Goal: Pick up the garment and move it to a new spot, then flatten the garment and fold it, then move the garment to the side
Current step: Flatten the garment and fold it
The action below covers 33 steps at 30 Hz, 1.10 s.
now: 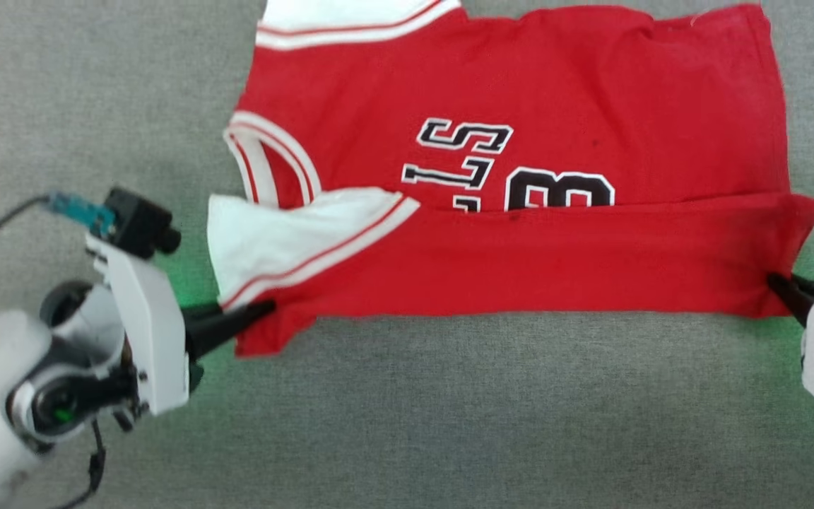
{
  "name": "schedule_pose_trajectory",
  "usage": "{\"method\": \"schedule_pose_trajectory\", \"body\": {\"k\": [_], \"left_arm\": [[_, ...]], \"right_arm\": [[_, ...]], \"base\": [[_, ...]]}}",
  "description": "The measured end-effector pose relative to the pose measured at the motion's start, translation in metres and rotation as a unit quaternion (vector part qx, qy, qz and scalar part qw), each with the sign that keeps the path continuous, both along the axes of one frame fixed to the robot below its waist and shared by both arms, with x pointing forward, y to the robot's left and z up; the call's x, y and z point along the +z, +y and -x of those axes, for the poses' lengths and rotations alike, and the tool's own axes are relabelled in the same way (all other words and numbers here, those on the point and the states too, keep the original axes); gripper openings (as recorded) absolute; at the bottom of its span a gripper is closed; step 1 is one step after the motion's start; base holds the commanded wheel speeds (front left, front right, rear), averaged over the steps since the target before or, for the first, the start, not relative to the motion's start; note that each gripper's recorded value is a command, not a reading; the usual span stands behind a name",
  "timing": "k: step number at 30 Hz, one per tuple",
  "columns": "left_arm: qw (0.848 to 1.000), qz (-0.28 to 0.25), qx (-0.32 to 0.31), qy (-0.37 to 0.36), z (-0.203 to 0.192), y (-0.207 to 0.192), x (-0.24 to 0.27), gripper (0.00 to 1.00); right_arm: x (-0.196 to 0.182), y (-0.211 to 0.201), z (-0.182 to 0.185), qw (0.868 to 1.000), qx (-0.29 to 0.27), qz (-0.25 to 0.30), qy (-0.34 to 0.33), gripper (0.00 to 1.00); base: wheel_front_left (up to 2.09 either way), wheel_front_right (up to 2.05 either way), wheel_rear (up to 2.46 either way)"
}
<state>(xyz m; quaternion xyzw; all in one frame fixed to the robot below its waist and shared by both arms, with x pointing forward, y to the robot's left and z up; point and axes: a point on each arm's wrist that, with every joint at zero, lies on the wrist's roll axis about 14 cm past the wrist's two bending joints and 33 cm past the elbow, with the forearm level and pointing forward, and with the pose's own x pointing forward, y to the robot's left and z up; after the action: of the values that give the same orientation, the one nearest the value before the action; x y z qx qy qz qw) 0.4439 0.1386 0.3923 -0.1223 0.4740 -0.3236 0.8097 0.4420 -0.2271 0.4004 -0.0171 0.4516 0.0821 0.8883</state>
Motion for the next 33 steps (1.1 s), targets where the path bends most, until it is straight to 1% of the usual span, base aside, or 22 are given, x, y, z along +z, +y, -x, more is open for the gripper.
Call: {"method": "schedule_pose_trajectory", "body": {"k": [4,9,14,17,18,19,20,21,22,26,29,31,33], "left_arm": [[1.000,0.005,0.007,-0.001,0.019,0.005,0.004,0.00],[1.000,0.004,0.015,0.007,0.047,0.015,0.004,0.00],[1.000,0.012,0.023,0.008,0.064,0.016,0.008,0.00],[0.999,0.021,0.030,-0.002,0.064,0.014,0.012,0.00],[0.999,0.022,0.034,-0.005,0.063,0.015,0.013,0.16],[0.999,0.022,0.036,-0.006,0.063,0.015,0.013,0.45],[0.999,0.024,0.040,-0.009,0.063,0.014,0.014,0.70],[0.999,0.025,0.046,-0.014,0.061,0.015,0.014,0.94],[0.998,0.026,0.049,-0.019,0.059,0.015,0.016,1.00],[0.996,0.040,0.070,-0.043,0.055,0.016,0.024,1.00],[0.991,0.052,0.101,-0.067,0.051,0.019,0.030,1.00],[0.984,0.062,0.131,-0.101,0.042,0.024,0.039,1.00],[0.973,0.071,0.171,-0.140,0.031,0.034,0.048,1.00]], "right_arm": [[0.006,-0.002,0.013,1.000,-0.004,-0.011,-0.002,0.00],[0.006,-0.005,0.035,1.000,-0.004,-0.015,0.013,0.00],[0.008,-0.008,0.050,1.000,-0.008,-0.019,0.018,0.00],[0.010,-0.009,0.052,1.000,-0.012,-0.021,0.010,0.00],[0.012,-0.009,0.051,1.000,-0.013,-0.023,0.003,0.24],[0.014,-0.009,0.049,1.000,-0.015,-0.023,-0.005,0.47],[0.015,-0.010,0.048,1.000,-0.016,-0.023,-0.011,0.98],[0.017,-0.010,0.047,0.999,-0.017,-0.022,-0.018,1.00],[0.019,-0.010,0.045,0.999,-0.018,-0.022,-0.026,1.00],[0.032,-0.011,0.039,0.997,-0.021,-0.023,-0.064,1.00],[0.046,-0.010,0.031,0.994,-0.018,-0.021,-0.107,1.00],[0.058,-0.004,0.022,0.989,-0.007,-0.023,-0.147,1.00],[0.066,0.007,0.015,0.983,0.005,-0.031,-0.179,1.00]], "base": [[0.00,0.00,0.00],[0.00,0.00,0.00],[0.00,0.00,0.00],[0.00,0.00,0.00],[0.00,0.00,0.00],[0.00,0.00,0.00],[0.00,0.00,0.00],[0.00,0.00,0.00],[0.00,0.00,0.00],[0.00,0.00,0.00],[0.00,0.00,0.00],[0.00,0.00,0.00],[0.00,0.00,0.00]]}}
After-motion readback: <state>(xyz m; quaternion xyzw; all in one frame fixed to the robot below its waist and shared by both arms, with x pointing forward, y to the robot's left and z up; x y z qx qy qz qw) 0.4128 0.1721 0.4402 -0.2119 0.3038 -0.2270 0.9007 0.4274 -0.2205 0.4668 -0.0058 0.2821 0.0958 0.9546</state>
